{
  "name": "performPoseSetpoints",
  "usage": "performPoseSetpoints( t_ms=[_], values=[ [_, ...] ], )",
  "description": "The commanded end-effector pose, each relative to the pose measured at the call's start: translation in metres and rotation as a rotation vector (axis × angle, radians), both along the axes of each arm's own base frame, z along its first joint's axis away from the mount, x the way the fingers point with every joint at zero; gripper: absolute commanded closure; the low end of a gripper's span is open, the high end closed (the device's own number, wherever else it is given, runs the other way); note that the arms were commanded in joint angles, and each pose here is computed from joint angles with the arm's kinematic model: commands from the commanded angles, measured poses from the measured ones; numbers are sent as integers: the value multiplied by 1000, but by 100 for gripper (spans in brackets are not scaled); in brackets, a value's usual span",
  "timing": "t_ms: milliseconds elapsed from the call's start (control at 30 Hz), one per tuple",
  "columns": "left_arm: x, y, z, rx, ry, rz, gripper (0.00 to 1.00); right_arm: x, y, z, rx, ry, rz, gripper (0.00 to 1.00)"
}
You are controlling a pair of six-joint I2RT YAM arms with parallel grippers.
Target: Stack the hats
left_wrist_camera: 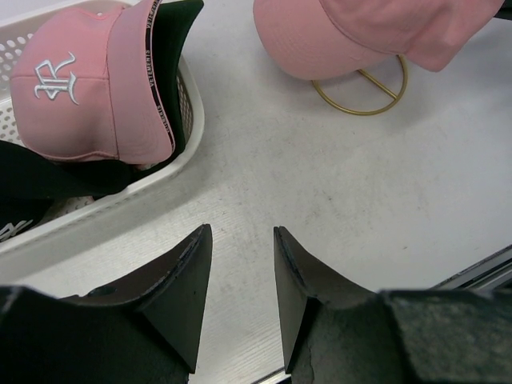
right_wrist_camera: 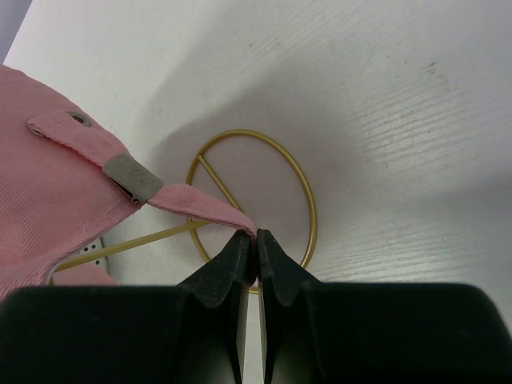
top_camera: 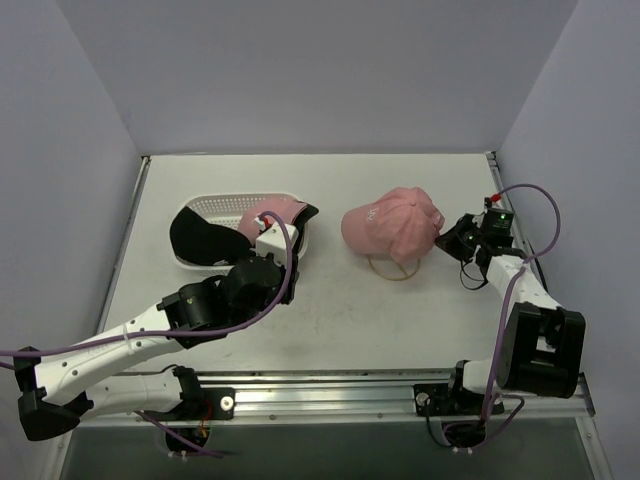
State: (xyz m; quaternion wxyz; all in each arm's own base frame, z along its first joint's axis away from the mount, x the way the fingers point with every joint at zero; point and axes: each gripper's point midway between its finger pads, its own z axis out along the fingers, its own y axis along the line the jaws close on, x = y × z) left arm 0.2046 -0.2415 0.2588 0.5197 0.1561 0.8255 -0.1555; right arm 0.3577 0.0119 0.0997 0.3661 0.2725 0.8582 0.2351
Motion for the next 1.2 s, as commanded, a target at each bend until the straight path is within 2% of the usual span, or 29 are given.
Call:
performPoseSetpoints(
  t_ms=[0,233,300,367,567,900,1167],
  values=[
    [-1,1,8,-39,-1,3,55,-4,-2,-17,-23,30,-8,96],
    [-1,4,9,-40,-4,10,54,1,-2,-4,-24,-8,-6,92],
    [-2,4,7,-38,2,9,55,1,-1,-2,-23,-14,4,78],
    [-2,4,7,-39,4,11,54,1,-1,3,-26,-25,5,71],
    [-2,5,7,-39,3,12,54,1,-4,26,-51,-69,0,61],
    [-4,5,8,-43,14,8,54,-5,-14,37,-65,-87,-41,55],
    [-5,8,9,-35,12,12,54,-10,-27,51,-16,-154,-101,53]
  ],
)
